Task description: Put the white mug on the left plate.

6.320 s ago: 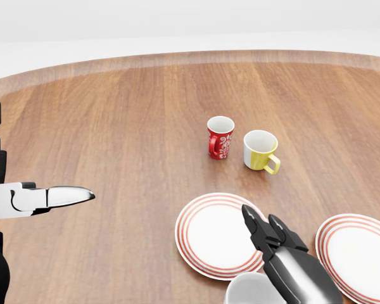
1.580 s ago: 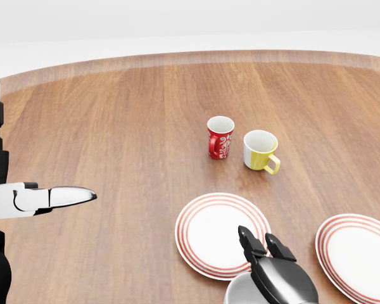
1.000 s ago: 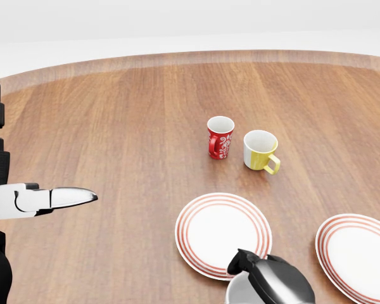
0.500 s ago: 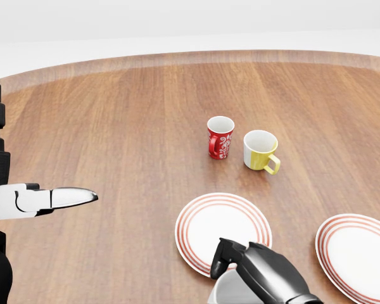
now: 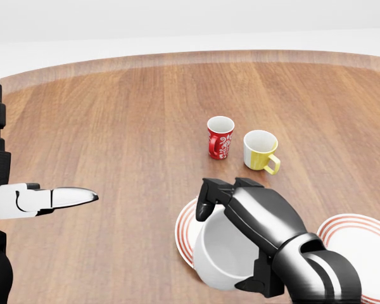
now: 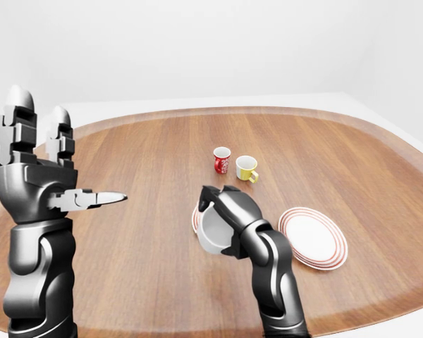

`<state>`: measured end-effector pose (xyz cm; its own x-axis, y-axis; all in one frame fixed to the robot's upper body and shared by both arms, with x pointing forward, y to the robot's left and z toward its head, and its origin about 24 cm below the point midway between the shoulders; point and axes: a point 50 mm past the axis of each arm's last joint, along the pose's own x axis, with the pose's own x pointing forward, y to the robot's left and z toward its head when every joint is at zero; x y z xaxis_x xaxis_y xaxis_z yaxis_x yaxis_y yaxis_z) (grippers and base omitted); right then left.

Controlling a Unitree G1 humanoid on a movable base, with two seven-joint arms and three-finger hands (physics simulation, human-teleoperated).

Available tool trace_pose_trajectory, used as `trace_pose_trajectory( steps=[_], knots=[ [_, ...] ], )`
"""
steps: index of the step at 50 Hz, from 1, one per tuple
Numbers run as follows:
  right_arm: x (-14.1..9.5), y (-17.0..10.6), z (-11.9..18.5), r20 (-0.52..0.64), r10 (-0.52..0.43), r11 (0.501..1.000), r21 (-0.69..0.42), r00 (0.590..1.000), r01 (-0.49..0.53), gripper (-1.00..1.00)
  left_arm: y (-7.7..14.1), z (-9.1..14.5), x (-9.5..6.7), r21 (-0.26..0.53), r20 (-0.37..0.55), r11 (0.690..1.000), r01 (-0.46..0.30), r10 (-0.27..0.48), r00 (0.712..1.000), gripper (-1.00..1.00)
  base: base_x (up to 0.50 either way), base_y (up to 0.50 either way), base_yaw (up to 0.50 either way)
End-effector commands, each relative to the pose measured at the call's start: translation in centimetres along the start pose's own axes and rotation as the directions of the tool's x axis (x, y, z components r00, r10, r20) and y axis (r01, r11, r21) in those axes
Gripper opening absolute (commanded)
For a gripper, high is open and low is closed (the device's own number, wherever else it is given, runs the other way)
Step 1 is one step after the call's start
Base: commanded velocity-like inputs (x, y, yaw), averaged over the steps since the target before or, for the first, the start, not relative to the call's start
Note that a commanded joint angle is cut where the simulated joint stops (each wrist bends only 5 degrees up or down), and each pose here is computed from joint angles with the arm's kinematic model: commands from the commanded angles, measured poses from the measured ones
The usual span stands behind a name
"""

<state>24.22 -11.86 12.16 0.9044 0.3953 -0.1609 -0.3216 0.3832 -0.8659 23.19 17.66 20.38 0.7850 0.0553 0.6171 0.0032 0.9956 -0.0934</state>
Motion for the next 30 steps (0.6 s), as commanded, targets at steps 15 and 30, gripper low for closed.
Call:
trace_pose_trajectory(
  steps=[15,30],
  knots=[
    [10.3,-3.0,-4.4,-0.149,0.099,0.995,0.031,0.984,-0.096,-1.00,-0.1,0.0,0.0,0.001,0.002,1.000,0.002,-0.002,1.000,0.99,0.00,0.00,0.00],
    [14.4,-2.5,-6.8,-0.234,0.077,0.997,0.000,0.969,-0.080,-1.00,-0.1,0.0,0.0,-0.001,-0.001,1.000,0.001,-0.001,1.000,0.98,0.00,0.00,0.00]
  ],
)
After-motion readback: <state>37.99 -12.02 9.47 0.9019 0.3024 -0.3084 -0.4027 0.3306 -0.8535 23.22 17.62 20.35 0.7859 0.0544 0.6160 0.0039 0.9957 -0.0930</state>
